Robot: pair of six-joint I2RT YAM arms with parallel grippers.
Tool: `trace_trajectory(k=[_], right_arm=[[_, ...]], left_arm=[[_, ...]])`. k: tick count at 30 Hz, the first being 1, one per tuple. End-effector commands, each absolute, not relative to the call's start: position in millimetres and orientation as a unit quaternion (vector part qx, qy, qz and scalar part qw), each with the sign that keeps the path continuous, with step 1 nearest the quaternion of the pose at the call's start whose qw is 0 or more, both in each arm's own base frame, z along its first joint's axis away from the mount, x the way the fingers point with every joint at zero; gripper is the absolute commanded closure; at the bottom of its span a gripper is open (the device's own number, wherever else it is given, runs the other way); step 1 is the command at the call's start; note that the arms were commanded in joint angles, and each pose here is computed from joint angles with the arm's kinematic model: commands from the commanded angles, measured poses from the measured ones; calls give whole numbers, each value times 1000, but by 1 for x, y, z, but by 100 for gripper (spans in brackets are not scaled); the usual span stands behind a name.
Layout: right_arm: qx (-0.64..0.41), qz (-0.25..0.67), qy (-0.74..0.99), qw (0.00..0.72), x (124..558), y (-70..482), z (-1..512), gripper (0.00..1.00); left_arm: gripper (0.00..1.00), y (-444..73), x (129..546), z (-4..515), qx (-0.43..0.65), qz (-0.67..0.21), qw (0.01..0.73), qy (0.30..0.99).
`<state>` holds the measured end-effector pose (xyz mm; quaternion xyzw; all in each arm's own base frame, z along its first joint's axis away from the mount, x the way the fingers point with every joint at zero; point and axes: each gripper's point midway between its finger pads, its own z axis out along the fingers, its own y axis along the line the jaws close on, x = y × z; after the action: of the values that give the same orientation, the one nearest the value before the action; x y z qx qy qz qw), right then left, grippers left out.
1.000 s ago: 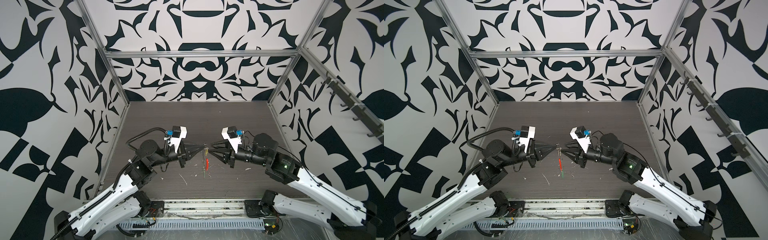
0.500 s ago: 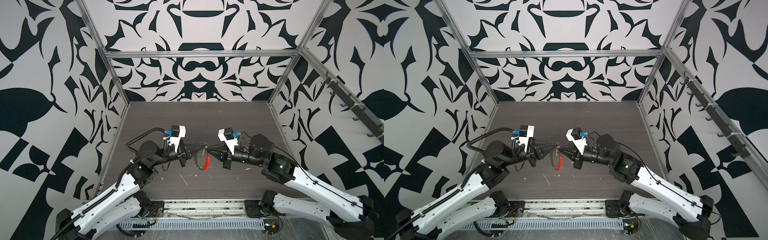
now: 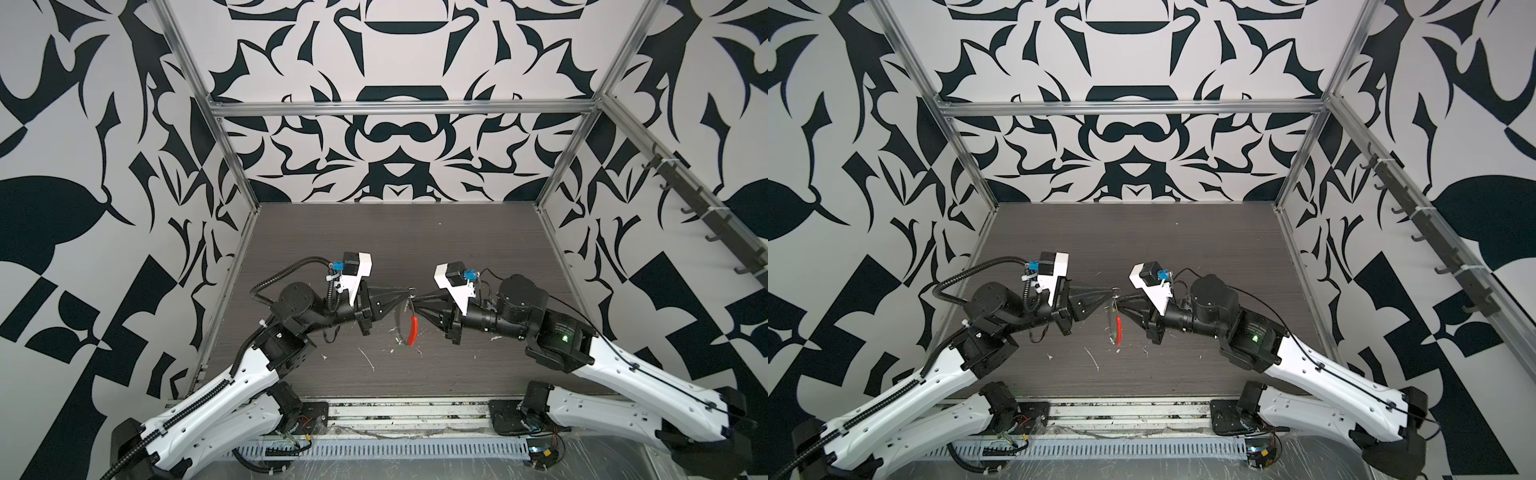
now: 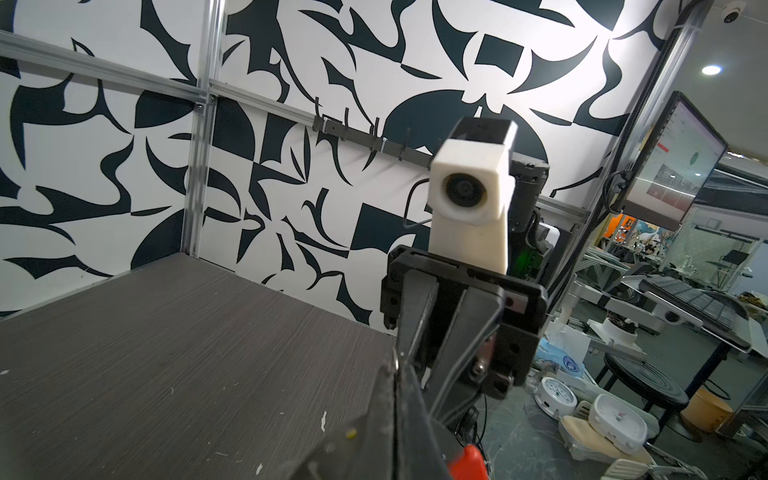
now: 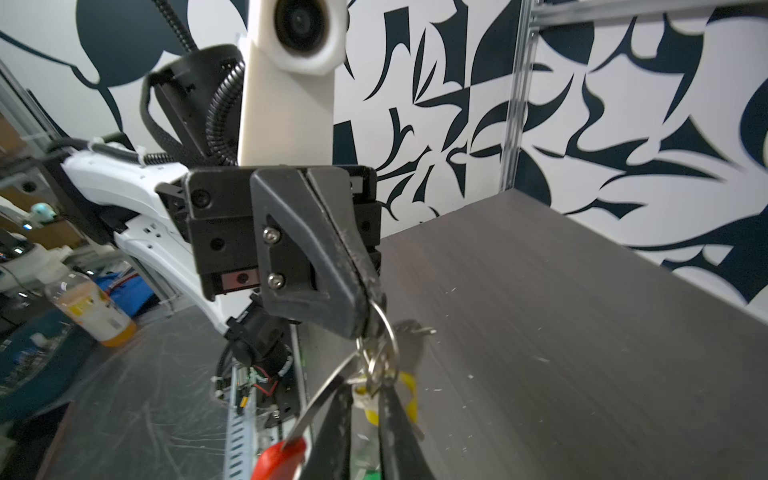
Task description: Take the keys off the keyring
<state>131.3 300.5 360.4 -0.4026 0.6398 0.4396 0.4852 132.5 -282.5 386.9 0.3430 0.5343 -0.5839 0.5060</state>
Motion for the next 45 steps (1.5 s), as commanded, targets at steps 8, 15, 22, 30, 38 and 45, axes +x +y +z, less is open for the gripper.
trace_trajectory(k=[8,15,22,30,38,45], right_arm=[[-378,477,592,527,115,279,408,65],[-368,478,602,523,126,292,405,64],[-368,496,603,505,125,302,399,77],[-365,503,599,505,123,299,400,83],[-370,509,602,491,120,302,392,79],[-366,510,605,490,121,303,386,86]], left_arm=[[100,-283,118,388,380,-587,494,517],[100,-285,115,388,387,-594,484,514],[100,-283,114,389,385,-594,486,513],[100,-282,116,389,381,-590,491,516],[100,-281,117,390,378,-588,495,516],[100,-280,119,390,374,-583,501,518]])
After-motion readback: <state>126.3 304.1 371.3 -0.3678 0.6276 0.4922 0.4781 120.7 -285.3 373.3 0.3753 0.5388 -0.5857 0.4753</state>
